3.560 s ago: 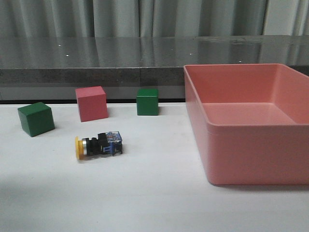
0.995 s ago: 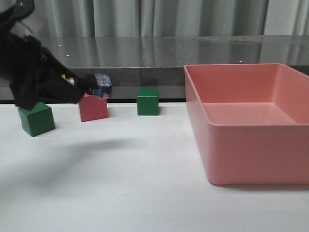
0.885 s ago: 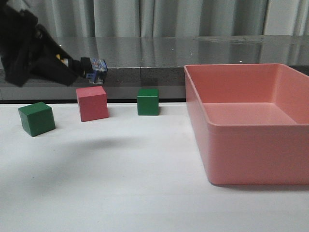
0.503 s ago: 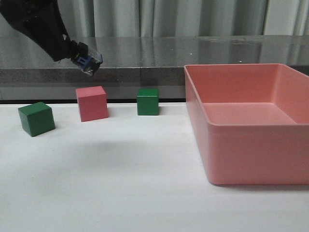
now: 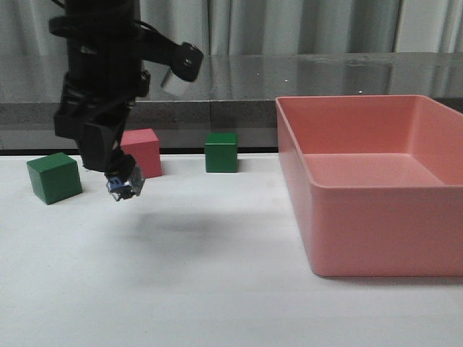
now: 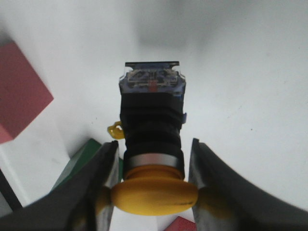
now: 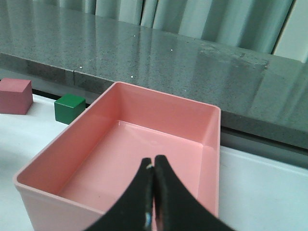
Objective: Place and stand button with both arms
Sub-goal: 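Lower the left gripper and grasp the lying button around its body, then lift the button with the left gripper and rotate it cap-up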
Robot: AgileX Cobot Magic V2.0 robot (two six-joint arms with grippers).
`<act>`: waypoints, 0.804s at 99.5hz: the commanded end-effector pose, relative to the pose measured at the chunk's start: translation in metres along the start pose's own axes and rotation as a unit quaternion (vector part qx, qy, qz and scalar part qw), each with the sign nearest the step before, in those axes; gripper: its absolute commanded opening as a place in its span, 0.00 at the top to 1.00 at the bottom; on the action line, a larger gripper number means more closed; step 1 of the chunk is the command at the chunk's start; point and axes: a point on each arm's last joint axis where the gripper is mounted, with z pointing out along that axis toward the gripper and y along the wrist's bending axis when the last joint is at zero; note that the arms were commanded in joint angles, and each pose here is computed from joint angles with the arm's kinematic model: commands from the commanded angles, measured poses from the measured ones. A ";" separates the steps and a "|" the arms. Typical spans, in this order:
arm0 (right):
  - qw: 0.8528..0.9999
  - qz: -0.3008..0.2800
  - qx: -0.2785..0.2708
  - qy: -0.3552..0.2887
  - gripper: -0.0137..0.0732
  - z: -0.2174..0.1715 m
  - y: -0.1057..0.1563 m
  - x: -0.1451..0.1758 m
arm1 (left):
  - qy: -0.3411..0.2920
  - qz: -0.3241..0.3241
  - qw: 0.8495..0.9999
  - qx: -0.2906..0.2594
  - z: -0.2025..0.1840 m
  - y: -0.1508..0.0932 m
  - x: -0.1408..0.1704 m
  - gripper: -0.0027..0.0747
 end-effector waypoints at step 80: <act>0.999 0.006 0.019 -0.039 0.91 -0.001 -0.004 -0.014 | 0.028 0.086 0.996 -0.017 -0.017 -0.002 -0.004 0.97</act>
